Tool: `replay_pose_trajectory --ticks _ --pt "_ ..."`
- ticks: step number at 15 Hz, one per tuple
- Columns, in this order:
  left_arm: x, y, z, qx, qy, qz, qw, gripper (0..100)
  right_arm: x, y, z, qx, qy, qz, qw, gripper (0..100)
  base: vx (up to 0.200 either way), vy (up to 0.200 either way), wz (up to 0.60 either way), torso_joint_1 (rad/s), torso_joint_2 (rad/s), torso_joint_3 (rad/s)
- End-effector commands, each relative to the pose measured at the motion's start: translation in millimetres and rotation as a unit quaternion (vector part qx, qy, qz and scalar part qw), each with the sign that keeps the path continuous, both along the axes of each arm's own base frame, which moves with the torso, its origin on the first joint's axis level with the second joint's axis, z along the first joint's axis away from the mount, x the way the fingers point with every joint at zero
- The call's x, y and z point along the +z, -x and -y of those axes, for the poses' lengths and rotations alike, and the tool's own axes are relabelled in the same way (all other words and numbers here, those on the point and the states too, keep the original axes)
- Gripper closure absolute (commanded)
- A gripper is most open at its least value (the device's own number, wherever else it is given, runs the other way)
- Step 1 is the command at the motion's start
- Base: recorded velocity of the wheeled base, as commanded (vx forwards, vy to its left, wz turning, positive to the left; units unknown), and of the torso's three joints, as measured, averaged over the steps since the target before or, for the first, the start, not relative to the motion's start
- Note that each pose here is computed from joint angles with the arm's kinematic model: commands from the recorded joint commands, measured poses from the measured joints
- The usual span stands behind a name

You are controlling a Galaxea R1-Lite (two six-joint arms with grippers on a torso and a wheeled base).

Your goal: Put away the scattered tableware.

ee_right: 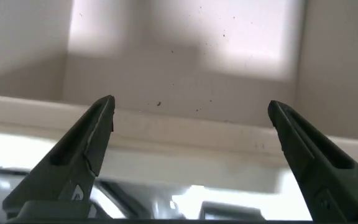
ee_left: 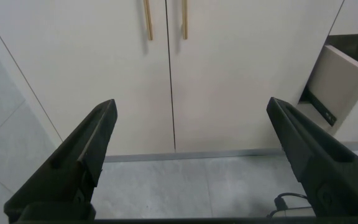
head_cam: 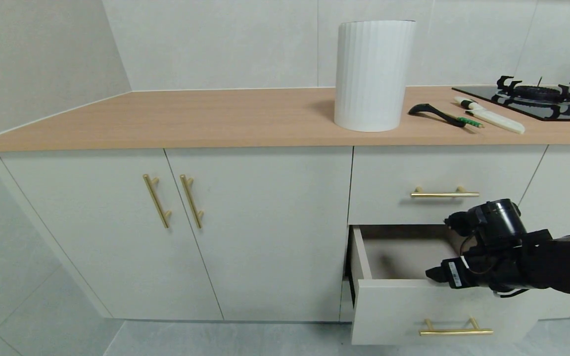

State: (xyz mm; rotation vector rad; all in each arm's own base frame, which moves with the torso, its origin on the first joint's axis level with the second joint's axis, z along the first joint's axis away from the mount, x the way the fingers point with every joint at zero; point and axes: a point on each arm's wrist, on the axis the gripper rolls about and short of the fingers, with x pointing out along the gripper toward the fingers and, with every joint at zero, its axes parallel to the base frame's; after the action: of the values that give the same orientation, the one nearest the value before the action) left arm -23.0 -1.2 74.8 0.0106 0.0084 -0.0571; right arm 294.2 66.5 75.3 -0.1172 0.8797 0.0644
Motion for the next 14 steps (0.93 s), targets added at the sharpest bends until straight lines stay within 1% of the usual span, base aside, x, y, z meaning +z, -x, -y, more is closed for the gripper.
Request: replay_pose_trajectory --ticks 1,3,4,5,10,14 --pt "0.0 0 0.0 0.000 0.000 0.000 1.0000 0 3 2 0 0.002 0.002 -0.005 1.000 0 0.000 0.000 0.00 0.000 0.00 0.000" --pt "0.0 0 0.0 0.000 0.000 0.000 1.0000 0 4 8 1 0.021 0.018 -0.024 0.999 0 0.000 0.000 0.00 0.000 0.00 0.000" --pt "0.0 0 0.0 0.000 0.000 0.000 1.0000 0 5 9 1 0.026 0.018 -0.029 0.999 0 0.000 0.000 0.00 0.000 0.00 0.000" --pt "0.0 0 0.0 0.000 0.000 0.000 1.0000 0 7 14 2 0.035 0.016 -0.045 0.998 0 0.000 0.000 0.00 0.000 0.00 0.000" --pt "0.0 0 0.0 0.000 0.000 0.000 1.0000 0 10 29 5 0.072 0.048 -0.088 0.992 0 0.000 0.000 0.00 0.000 0.00 0.000" --pt "0.0 0 0.0 0.000 0.000 0.000 1.0000 0 15 43 -1 0.102 0.062 -0.118 0.986 0 0.000 0.000 0.00 0.000 0.00 0.000"
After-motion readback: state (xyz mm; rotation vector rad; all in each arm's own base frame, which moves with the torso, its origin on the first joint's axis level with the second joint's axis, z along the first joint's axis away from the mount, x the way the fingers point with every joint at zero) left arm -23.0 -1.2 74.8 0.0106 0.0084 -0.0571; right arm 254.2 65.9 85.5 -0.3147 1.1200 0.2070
